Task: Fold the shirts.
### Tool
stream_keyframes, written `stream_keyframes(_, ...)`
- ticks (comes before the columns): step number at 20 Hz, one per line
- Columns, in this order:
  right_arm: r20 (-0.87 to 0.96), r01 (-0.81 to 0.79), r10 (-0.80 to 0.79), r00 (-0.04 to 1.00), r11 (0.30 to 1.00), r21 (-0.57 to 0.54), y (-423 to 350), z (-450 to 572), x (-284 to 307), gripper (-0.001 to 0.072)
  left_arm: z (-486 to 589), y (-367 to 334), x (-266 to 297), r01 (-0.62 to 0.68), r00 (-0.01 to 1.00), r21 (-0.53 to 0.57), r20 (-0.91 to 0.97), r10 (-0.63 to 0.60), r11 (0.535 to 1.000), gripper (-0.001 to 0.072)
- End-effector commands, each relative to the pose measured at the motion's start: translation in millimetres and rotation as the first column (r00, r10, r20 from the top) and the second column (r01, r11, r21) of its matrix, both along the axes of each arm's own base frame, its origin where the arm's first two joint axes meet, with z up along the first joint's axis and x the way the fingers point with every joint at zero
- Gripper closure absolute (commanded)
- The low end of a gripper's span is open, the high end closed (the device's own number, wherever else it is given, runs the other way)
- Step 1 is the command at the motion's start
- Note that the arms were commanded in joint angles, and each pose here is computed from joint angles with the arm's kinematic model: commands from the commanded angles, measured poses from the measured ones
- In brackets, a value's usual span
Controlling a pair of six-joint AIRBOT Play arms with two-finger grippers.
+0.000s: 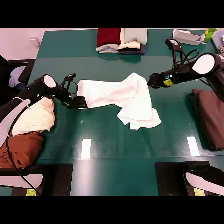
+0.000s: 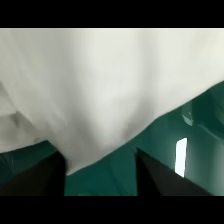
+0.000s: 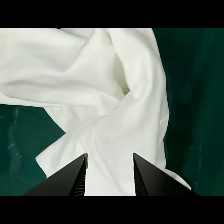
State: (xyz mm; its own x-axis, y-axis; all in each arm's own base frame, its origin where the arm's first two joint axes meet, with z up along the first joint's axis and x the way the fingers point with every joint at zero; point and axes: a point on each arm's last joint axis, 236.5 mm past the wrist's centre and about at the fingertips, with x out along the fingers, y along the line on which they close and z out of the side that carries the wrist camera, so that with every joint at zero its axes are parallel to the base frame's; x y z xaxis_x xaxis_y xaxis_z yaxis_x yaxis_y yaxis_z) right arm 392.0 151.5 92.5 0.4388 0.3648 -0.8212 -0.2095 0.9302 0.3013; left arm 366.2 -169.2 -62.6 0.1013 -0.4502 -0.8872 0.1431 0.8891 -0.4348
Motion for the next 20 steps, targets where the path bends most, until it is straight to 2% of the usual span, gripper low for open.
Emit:
stream_keyframes(1,-0.001,0.004,-0.004,1.000,1.000,0.005,1.9,0.2,-0.2,0.0365,-0.2,-6.6,-2.4,0.006,1.000,-0.030,-0.009,-0.006,1.000,0.0599)
stream_keyframes(2,-0.002,0.003,-0.003,1.000,1.000,0.005,1.9,0.7,-0.7,0.0365,3.1,-6.6,-1.7,0.026,1.000,-0.029,0.001,-0.026,0.999,0.0686)
stream_keyframes(5,-0.031,-0.009,0.009,0.999,1.000,-0.019,-4.0,2.0,-13.1,0.0365,44.0,1.1,12.1,0.076,0.994,-0.002,0.076,-0.075,0.997,0.0684)
stream_keyframes(10,-0.164,0.025,-0.041,0.986,0.995,-0.102,-44.9,-9.6,-56.8,0.0364,133.5,21.5,42.3,0.076,0.945,0.078,0.314,-0.097,0.994,0.0684)
stream_keyframes(11,-0.201,0.026,-0.047,0.978,0.994,-0.106,-49.0,-20.5,-68.5,0.0338,141.6,21.4,43.3,0.075,0.938,0.077,0.332,-0.097,0.994,0.0684)
stream_keyframes(12,-0.248,0.028,-0.053,0.967,0.994,-0.103,-51.2,-34.9,-82.7,0.0213,144.1,21.4,43.6,0.075,0.937,0.077,0.337,-0.097,0.994,0.0683)
stream_keyframes(16,-0.388,0.038,-0.050,0.920,0.998,-0.040,-36.0,-92.9,-118.6,0.0196,141.3,21.2,43.3,0.076,0.939,0.077,0.328,-0.097,0.994,0.0683)
stream_keyframes(20,-0.385,0.048,-0.054,0.921,0.999,-0.025,-18.8,-124.5,-102.9,0.0197,139.9,21.1,39.5,0.084,0.944,0.078,0.314,-0.105,0.993,0.0683)
